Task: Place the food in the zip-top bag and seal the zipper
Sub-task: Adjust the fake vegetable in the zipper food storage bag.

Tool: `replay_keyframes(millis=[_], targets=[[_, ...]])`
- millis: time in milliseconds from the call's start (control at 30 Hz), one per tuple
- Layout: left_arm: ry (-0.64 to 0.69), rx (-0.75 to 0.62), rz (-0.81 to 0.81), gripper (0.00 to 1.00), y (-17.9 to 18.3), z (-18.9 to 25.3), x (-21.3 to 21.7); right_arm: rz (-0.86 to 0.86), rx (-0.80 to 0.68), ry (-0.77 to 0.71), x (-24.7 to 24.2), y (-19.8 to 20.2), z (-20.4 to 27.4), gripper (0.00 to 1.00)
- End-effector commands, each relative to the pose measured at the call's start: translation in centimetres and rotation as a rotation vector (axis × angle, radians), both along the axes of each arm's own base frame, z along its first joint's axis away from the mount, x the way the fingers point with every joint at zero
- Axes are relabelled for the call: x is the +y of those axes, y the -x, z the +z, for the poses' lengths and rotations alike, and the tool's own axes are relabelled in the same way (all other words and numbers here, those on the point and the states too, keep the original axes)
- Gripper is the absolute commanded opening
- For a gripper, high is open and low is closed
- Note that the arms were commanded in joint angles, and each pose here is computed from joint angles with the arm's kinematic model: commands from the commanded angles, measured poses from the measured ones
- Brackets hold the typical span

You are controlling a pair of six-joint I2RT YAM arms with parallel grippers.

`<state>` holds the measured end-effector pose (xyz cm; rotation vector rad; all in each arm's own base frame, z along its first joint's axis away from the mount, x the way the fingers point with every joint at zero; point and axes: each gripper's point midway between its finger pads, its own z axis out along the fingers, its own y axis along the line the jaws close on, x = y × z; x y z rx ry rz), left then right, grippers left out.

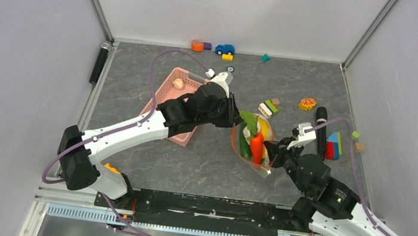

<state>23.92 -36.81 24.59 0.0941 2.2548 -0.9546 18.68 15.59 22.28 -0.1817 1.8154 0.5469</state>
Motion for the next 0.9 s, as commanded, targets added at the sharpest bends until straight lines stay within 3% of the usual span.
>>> replay_keyframes(millis=[0,300,600,867], targets=[[-0.022,-0.075,-0.015,0.30,-0.6,1.8,0.3,-0.005,0.046,-0.018,0.5,0.1,0.4,0.00],[-0.063,-0.114,-0.042,0.68,0.3,2.1,2.1,-0.112,0.092,-0.029,-0.4,-0.7,-0.7,0.00],[0.008,-0.207,-0.108,0.81,3.3,5.0,4.8,-0.121,0.122,0.016,0.4,-1.4,-0.9,0.00],[0.030,-0.229,-0.213,0.88,5.7,5.1,5.1,-0.166,0.107,0.013,0.5,-2.8,-0.9,0.00]])
